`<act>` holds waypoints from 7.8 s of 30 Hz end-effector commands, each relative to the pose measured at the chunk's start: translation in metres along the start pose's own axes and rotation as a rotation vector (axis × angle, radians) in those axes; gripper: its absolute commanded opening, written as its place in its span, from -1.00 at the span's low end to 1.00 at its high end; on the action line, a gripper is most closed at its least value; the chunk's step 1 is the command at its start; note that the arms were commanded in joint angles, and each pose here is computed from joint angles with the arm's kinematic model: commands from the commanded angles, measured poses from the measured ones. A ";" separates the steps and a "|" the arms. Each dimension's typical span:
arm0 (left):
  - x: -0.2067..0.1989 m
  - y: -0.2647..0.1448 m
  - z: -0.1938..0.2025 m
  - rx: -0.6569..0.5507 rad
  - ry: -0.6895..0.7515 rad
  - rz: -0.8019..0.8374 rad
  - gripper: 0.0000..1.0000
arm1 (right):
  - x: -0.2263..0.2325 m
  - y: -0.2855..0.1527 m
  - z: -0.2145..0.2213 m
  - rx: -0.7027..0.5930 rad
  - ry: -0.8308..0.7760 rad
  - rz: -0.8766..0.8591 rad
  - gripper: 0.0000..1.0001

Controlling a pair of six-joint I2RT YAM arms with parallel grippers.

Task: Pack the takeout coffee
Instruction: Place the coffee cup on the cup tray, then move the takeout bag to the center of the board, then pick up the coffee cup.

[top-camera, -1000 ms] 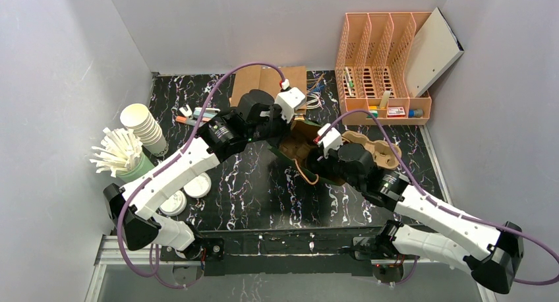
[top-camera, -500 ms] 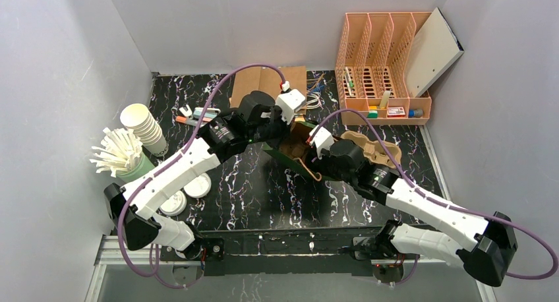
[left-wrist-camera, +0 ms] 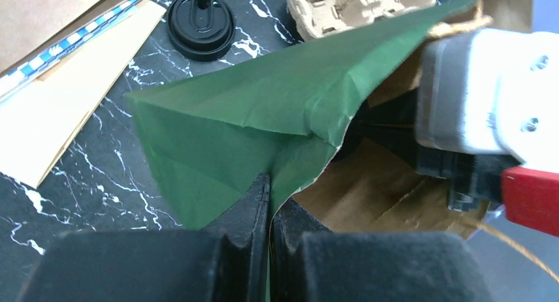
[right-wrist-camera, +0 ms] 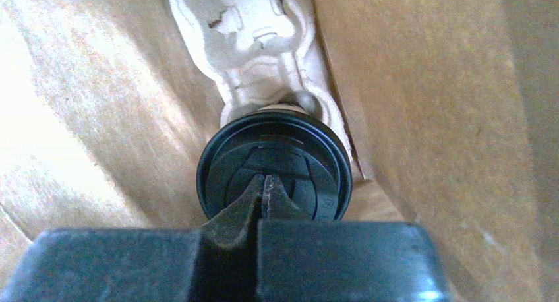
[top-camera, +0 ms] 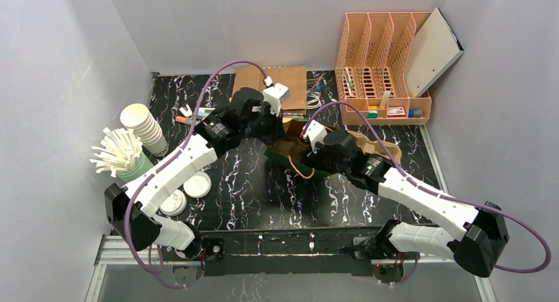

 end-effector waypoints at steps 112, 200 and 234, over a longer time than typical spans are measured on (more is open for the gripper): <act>0.122 -0.069 -0.004 0.300 -0.250 -0.591 -0.94 | -0.032 -0.039 -0.224 -0.509 -0.135 0.079 0.86; 0.285 -0.162 0.055 0.204 -0.749 -1.348 -0.43 | -0.010 -0.010 -0.219 -0.306 -0.008 -0.110 0.76; 0.277 -0.181 0.023 0.134 -0.764 -1.339 -1.00 | -0.008 -0.008 -0.213 -0.301 -0.012 -0.125 0.76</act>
Point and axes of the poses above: each gripper's point midway between its finger pads, its own y axis out along the fingers, its own x axis along the line the jaws close on, z = x × y, the point moved 10 cm from there along -y, back along the fingers, and after that the axes turned 4 degrees about y, right-handed, at the moved point
